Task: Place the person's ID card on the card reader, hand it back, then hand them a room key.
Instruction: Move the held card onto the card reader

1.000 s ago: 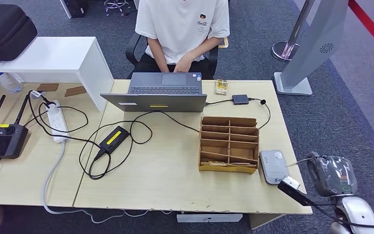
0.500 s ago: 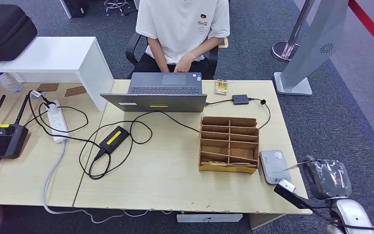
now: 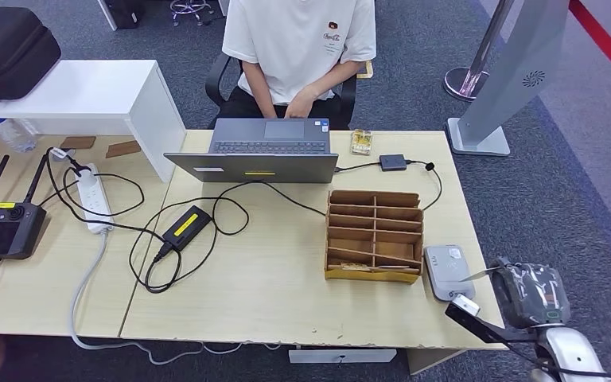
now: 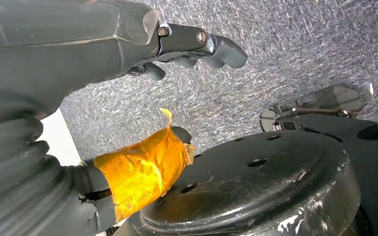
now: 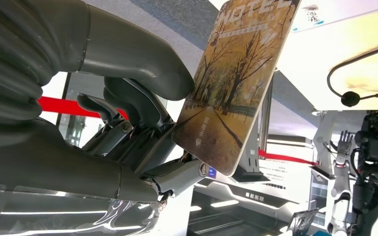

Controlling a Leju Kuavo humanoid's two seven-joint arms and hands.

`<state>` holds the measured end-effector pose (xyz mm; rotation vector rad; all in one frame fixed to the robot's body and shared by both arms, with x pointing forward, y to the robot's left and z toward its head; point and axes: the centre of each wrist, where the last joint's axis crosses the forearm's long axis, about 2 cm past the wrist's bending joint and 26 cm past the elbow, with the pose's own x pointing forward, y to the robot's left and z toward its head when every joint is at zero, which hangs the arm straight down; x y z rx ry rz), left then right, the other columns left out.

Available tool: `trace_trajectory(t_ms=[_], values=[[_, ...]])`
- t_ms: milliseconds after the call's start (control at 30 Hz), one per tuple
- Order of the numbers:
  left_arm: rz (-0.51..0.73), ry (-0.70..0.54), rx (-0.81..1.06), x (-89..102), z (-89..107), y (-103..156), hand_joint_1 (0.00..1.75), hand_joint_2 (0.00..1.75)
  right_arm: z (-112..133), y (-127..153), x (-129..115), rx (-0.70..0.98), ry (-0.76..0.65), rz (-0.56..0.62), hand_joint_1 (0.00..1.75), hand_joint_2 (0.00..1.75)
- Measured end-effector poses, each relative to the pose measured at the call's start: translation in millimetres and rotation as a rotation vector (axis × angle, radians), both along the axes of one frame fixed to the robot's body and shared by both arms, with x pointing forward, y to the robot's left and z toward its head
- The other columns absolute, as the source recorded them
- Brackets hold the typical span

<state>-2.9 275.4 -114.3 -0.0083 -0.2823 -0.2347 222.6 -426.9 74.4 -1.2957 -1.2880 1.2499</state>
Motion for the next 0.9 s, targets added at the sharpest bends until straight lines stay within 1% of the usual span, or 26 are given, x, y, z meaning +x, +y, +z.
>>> trace_trajectory(t_ms=[900], values=[[-0.005, 0.0, 0.001, -0.1, 0.0, 0.2, 0.0, 1.75, -9.7, 9.0, -3.0, 0.016, 0.029, 0.006, 1.75, 1.75]])
